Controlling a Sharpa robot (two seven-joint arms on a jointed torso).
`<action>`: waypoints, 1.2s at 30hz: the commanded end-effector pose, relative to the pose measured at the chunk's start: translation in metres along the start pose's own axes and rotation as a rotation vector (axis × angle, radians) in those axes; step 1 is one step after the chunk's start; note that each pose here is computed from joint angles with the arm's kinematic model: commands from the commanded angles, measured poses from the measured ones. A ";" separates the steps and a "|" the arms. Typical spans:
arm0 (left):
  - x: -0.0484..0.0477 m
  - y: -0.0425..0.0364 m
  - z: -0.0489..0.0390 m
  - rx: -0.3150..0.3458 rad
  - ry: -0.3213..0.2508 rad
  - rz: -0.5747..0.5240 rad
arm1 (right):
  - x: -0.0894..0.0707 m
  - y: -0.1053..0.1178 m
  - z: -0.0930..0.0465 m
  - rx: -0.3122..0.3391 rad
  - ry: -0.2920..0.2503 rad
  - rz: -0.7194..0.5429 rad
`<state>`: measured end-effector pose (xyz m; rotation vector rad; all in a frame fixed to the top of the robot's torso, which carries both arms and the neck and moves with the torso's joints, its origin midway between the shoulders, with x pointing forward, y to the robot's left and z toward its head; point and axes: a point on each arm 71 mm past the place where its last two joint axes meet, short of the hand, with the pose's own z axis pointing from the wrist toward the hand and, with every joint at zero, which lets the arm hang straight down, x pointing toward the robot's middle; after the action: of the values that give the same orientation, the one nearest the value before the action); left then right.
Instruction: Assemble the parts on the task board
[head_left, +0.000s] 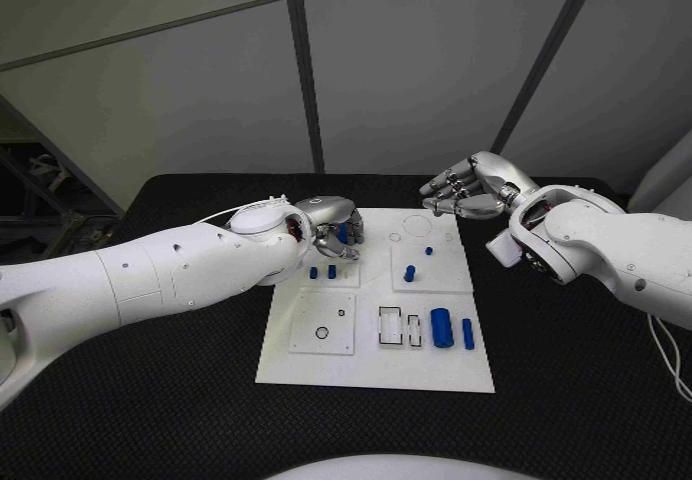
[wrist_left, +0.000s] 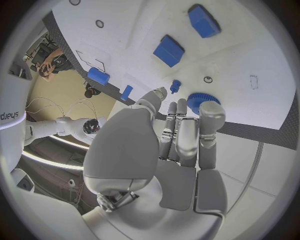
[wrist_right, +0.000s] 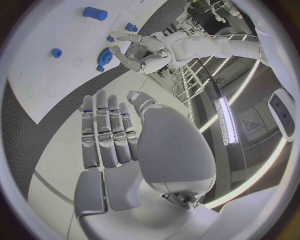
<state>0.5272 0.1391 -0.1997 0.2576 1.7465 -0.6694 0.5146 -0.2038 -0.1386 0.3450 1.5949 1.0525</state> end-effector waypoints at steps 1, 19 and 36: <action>0.0018 0.0004 0.0015 -0.012 0.034 0.022 | 0.000 0.002 0.000 -0.012 0.004 -0.005; 0.0060 -0.0024 0.0068 -0.018 0.082 0.027 | 0.001 0.003 0.001 -0.012 0.006 -0.005; 0.0100 -0.0028 0.0090 -0.025 0.114 0.028 | 0.002 0.003 0.001 -0.012 0.010 -0.006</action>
<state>0.5303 0.1303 -0.2086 0.2958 1.8382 -0.6339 0.5142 -0.2018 -0.1385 0.3378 1.5963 1.0539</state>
